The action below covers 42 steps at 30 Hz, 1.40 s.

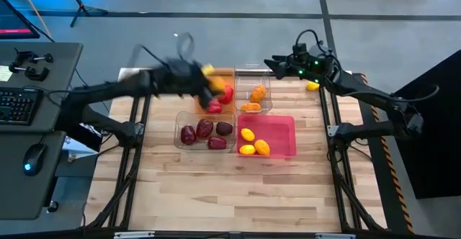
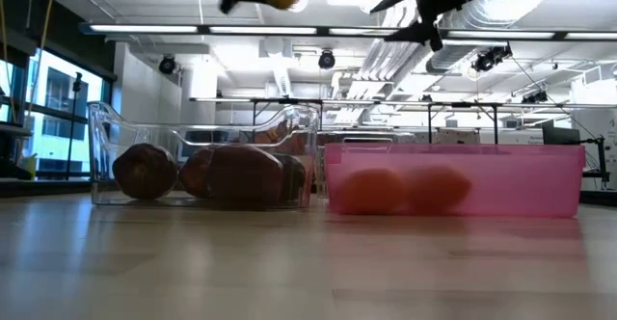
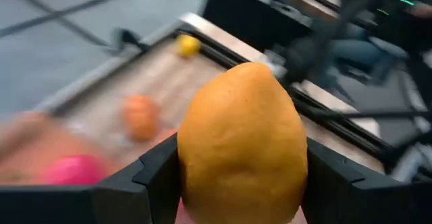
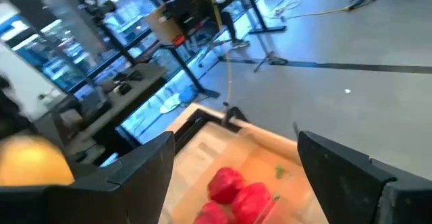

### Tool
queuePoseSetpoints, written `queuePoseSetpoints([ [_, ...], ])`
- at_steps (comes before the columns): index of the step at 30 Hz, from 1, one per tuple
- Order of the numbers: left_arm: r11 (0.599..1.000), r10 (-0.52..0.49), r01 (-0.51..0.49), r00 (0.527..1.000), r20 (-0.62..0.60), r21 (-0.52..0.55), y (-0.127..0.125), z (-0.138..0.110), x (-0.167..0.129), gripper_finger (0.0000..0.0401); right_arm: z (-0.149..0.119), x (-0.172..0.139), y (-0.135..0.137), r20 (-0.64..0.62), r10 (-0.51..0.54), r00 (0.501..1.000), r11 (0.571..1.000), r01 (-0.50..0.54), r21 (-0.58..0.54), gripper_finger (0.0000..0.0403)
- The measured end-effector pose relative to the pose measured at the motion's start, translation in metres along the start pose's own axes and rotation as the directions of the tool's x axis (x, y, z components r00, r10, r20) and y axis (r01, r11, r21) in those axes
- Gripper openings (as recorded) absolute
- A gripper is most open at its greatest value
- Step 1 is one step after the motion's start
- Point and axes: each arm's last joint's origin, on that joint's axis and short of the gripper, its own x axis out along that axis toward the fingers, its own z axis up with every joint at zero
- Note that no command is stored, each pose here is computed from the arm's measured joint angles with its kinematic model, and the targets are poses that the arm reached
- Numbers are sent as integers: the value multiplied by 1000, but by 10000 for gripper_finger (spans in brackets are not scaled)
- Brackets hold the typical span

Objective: Sort produce into baskets
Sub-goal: Put the lemon into the pink bin

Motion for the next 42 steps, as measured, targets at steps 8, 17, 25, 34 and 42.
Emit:
queuePoseSetpoints([
  [8,974,-221,224,973,69,-44,-36,-84,88,219,-9,-24,40,-11,147,989,989,-147,30,304],
  [17,964,-262,263,965,-9,40,-62,-114,144,220,-26,-41,73,-9,178,984,978,-176,109,304],
  [25,965,-262,263,963,-63,9,-60,-123,176,223,-31,-49,82,46,90,995,994,-93,49,304],
  [34,976,-212,217,967,-138,21,-48,-112,187,319,-35,-62,73,-24,15,1000,999,-14,51,304],
  [42,985,-143,160,969,-202,69,-46,-56,150,389,-30,-78,65,34,-99,994,994,97,43,304],
])
